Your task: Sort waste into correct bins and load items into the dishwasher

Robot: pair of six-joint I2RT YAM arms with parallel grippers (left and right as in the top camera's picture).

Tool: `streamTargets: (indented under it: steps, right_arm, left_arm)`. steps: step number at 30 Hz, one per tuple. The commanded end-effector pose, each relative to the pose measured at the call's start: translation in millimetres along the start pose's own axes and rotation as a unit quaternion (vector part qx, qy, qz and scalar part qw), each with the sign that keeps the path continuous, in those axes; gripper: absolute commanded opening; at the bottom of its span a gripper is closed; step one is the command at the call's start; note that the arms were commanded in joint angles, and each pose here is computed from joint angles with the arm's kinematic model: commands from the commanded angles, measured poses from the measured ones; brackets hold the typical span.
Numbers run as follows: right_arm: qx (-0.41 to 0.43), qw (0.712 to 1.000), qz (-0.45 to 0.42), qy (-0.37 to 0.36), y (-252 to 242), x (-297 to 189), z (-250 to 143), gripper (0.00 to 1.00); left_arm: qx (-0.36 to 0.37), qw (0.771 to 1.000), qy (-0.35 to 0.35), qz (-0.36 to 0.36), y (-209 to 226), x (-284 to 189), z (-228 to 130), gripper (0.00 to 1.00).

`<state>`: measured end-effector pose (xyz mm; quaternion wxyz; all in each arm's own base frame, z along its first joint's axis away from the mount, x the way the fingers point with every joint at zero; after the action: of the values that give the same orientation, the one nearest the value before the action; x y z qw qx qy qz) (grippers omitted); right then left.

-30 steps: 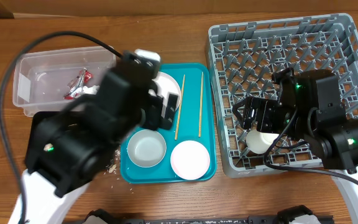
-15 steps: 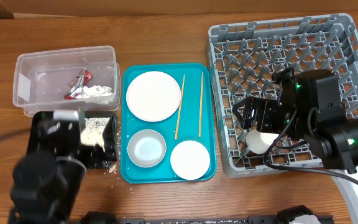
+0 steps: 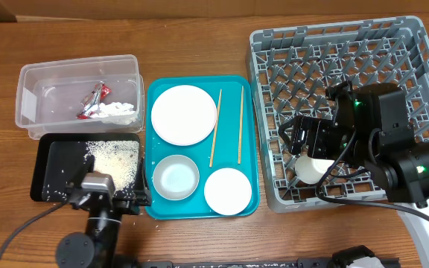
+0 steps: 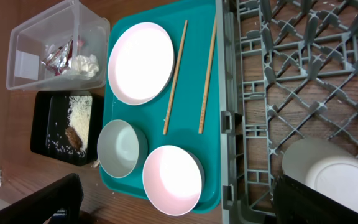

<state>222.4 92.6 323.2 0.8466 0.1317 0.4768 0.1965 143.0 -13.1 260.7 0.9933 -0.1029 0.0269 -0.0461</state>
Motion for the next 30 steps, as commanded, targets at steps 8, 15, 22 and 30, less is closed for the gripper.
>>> streamTargets:
  steps: [8, 15, 22, 30]
  right_arm:
    - [-0.006, 1.000, 0.008, -0.013, 4.8, -6.4, 3.6, 1.00]
    - [-0.006, 1.000, 0.008, -0.013, 4.8, -6.4, 3.6, 1.00]
    - [-0.006, 1.000, 0.008, -0.013, 4.8, -6.4, 3.6, 1.00]
    - [-0.006, 1.000, 0.008, -0.013, 4.8, -6.4, 3.6, 1.00]
  left_arm:
    - [-0.024, 0.999, 0.041, -0.001, 12.7, 21.1, -65.2, 1.00]
    - [-0.025, 0.997, 0.068, 0.009, 20.4, 29.7, -96.7, 1.00]
    - [-0.025, 0.997, 0.068, 0.009, 20.4, 29.8, -96.6, 1.00]
    - [-0.025, 0.997, 0.068, 0.009, 20.4, 29.8, -96.6, 1.00]
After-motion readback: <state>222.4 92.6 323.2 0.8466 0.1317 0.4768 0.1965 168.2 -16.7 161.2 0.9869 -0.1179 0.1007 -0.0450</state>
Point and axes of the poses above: each gripper's point midway between its finger pads, its own x axis out along the fingers, its own y axis along the line the jaws close on, z = x × y, the point moved 7 cm from there along -x, back along the fingers, and after that the axes turned 8 degrees about -x, right-handed, at the moved point
